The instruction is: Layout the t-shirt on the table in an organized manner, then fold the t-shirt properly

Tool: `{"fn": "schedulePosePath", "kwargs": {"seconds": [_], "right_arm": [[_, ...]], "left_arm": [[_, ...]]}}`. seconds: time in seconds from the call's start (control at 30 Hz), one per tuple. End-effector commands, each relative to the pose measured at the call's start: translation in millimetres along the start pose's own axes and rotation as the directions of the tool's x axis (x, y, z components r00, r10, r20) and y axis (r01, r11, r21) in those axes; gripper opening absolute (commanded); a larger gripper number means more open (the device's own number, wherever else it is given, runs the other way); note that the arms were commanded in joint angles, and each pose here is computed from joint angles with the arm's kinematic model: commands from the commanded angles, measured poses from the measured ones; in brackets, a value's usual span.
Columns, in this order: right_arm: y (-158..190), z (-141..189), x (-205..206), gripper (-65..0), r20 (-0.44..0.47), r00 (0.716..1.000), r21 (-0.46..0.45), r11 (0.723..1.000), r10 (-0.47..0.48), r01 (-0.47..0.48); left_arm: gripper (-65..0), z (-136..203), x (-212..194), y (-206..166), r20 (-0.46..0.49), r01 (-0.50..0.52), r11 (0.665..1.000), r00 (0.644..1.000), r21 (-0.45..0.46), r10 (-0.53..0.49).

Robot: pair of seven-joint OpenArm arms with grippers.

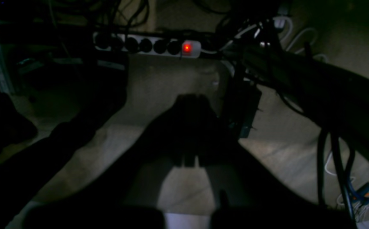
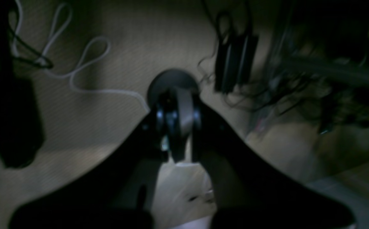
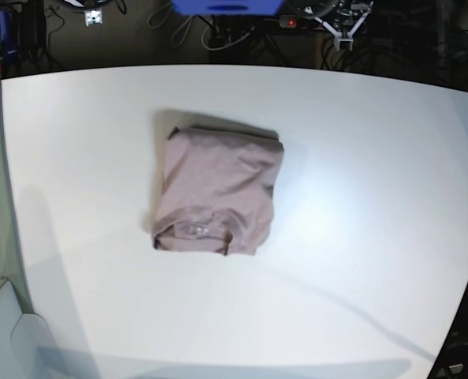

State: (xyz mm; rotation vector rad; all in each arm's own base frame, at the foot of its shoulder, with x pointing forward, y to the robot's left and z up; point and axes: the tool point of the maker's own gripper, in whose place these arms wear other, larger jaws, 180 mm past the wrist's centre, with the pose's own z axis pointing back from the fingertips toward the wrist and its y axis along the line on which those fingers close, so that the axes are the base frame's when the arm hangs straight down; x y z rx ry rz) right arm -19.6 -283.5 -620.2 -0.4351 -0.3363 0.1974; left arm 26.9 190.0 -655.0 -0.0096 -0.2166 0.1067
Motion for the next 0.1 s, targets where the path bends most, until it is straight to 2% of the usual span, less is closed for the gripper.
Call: {"fn": "schedulePosePath", "kwargs": {"seconds": [0.0, 0.07], "right_arm": [[-9.0, 2.1, -6.8, -62.9, -0.004, 1.0, -0.023, 0.999, 0.026, -0.026], [6.8, 4.5, -6.6, -62.9, -0.008, 0.999, 0.009, 0.999, 0.034, -0.034]], "left_arm": [[-65.0, 0.2, 1.3, 2.1, 0.007, -0.001, 1.0, 1.0, 0.006, 0.001], [-65.0, -1.3, 10.1, 1.1, 0.021, 0.0, 1.0, 1.0, 0.004, 0.0]]}}
